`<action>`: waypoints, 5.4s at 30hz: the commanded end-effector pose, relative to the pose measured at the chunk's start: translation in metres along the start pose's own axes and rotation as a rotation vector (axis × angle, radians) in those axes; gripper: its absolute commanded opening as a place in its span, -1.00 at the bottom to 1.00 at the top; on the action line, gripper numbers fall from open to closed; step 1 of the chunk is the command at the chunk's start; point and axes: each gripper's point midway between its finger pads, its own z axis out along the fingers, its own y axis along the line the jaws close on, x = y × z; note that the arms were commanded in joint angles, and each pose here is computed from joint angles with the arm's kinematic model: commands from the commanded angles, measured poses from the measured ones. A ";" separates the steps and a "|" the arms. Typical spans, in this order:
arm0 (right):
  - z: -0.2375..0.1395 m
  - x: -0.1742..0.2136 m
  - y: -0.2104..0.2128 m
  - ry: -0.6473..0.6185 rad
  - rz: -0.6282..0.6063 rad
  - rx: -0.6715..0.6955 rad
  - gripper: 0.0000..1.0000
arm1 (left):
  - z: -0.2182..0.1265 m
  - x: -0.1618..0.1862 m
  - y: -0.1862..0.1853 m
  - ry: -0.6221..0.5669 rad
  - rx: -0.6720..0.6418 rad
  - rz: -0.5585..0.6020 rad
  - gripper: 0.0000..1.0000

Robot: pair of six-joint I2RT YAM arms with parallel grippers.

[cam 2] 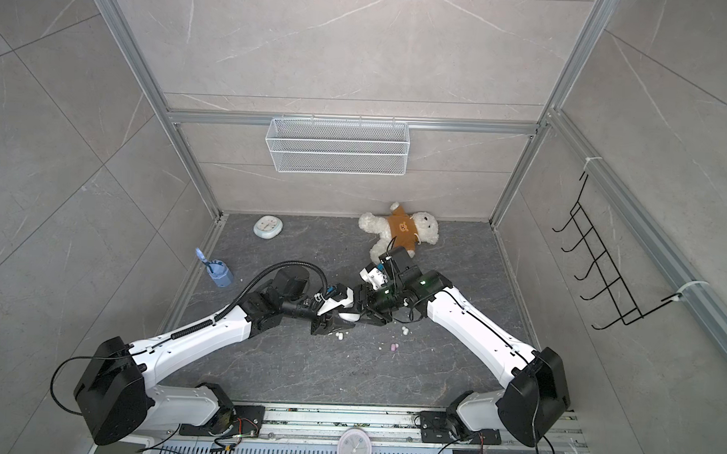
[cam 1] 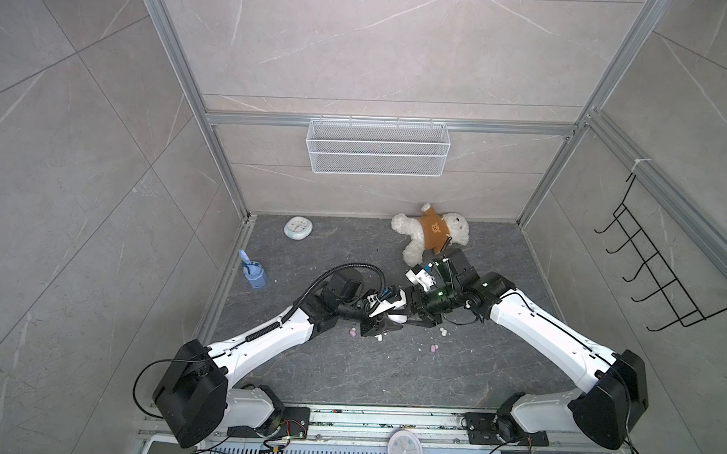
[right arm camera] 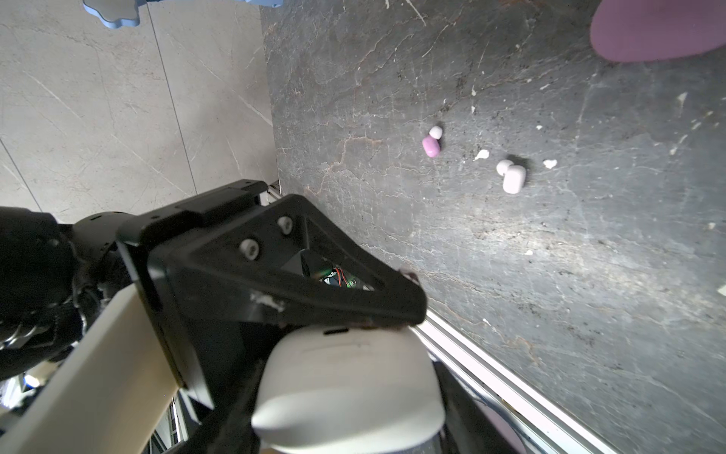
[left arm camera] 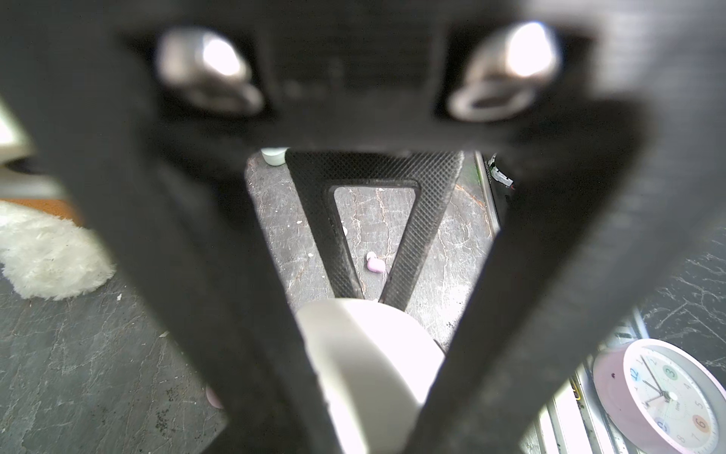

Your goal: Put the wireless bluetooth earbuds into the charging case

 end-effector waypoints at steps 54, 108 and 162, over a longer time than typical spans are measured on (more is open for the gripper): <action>-0.038 0.000 -0.008 -0.103 0.024 0.060 0.96 | -0.005 -0.027 -0.016 -0.158 0.062 -0.113 -0.31; -0.086 0.007 0.050 -0.272 -0.859 0.510 0.99 | -0.042 -0.077 -0.052 -0.400 0.206 -0.145 -0.26; -0.024 0.045 0.052 -0.040 -0.744 0.213 -0.22 | -0.050 -0.088 -0.034 -0.463 0.089 -0.173 -0.32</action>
